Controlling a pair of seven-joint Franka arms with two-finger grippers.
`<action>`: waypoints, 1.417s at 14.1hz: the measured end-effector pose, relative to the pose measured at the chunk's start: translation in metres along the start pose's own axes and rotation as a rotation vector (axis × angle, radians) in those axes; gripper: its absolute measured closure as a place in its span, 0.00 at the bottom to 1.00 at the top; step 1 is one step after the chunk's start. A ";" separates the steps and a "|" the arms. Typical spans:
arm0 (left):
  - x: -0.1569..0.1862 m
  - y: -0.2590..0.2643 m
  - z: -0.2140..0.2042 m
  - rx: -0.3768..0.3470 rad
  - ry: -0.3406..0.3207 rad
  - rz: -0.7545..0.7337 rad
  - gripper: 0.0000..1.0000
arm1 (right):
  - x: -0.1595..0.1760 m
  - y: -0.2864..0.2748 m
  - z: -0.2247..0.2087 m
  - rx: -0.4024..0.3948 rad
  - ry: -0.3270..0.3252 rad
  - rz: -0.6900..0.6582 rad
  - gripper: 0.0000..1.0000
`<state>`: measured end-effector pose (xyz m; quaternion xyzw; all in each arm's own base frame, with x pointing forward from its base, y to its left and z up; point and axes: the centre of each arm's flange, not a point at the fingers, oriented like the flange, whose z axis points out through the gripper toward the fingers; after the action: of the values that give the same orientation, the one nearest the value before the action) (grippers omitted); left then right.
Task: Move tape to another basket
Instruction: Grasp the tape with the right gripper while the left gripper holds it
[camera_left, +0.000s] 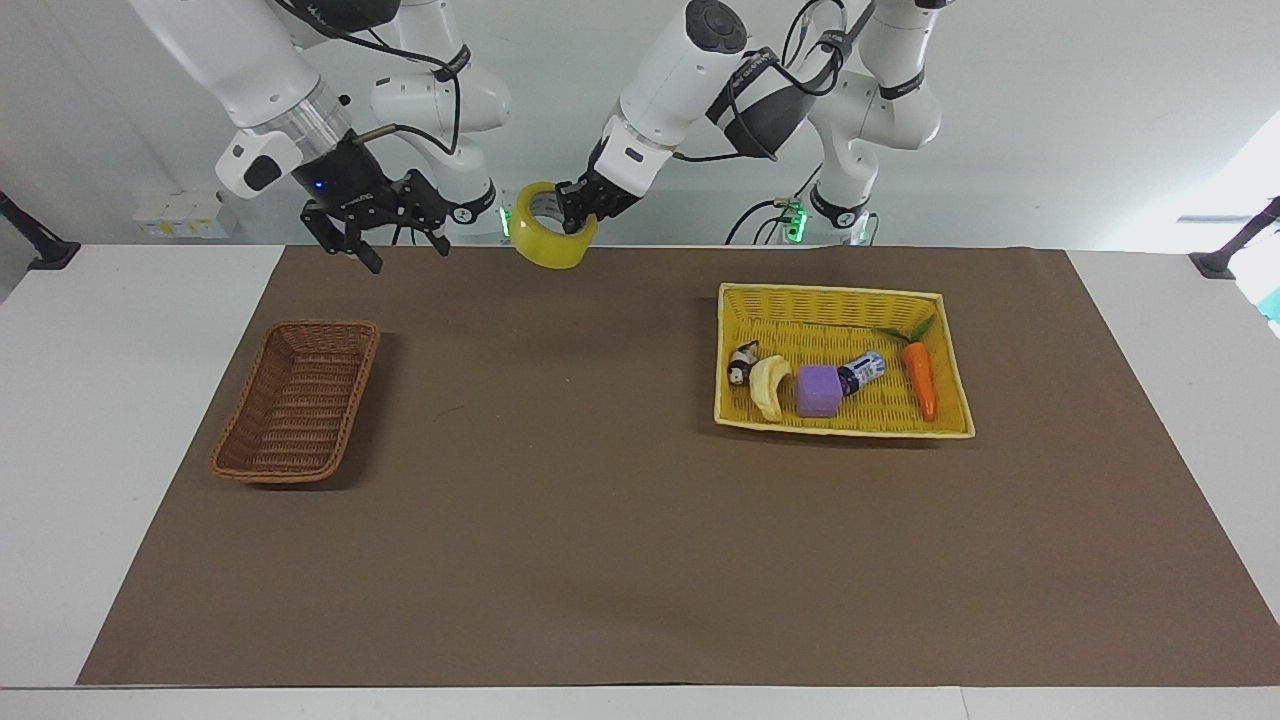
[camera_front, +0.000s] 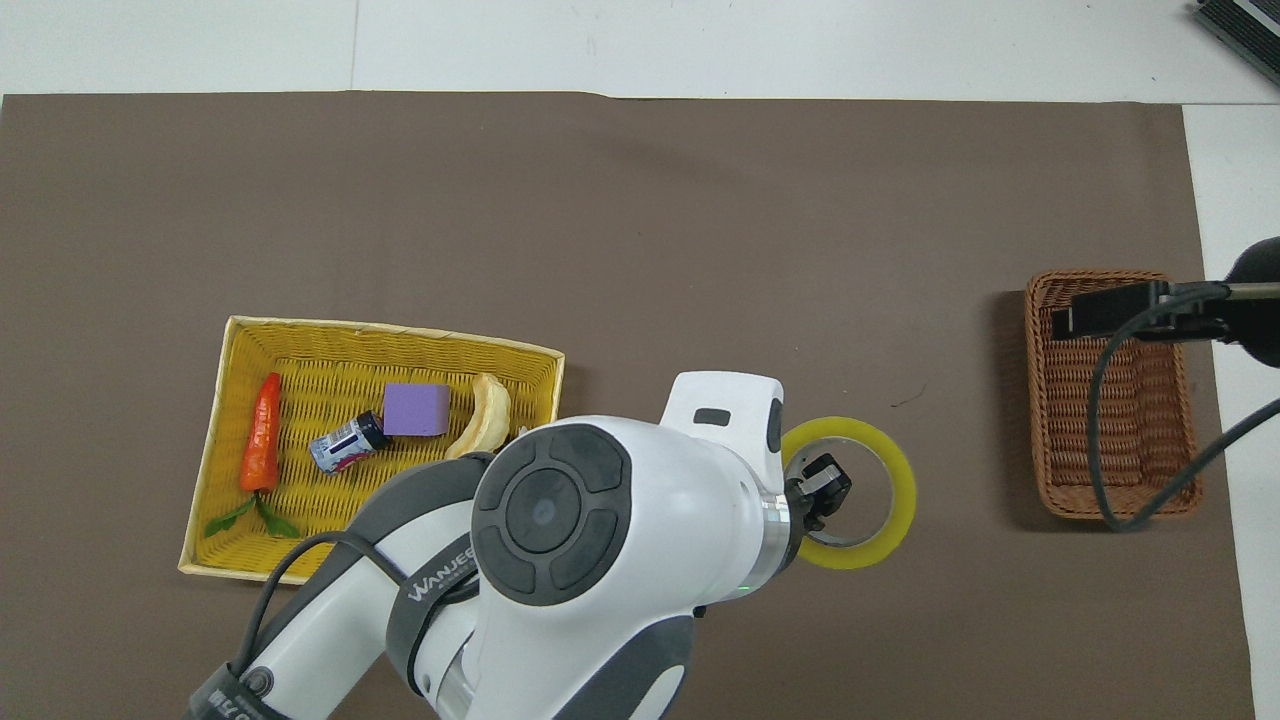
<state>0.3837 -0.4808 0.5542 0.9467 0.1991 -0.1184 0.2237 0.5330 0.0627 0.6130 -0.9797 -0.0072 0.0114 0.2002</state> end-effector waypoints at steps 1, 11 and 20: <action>0.000 0.000 0.000 0.000 0.000 0.002 0.77 | -0.002 -0.008 0.010 0.053 -0.027 0.000 0.00; 0.002 -0.001 0.000 0.003 0.000 0.034 0.77 | -0.028 -0.022 0.065 0.241 -0.160 -0.068 0.00; 0.014 -0.005 -0.004 0.011 0.002 0.074 0.77 | -0.035 -0.031 0.073 0.231 -0.179 -0.088 0.04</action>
<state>0.3945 -0.4701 0.5508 0.9547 0.1637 -0.1104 0.2226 0.4964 0.1191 0.5584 -0.9439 -0.0667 0.0906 0.3106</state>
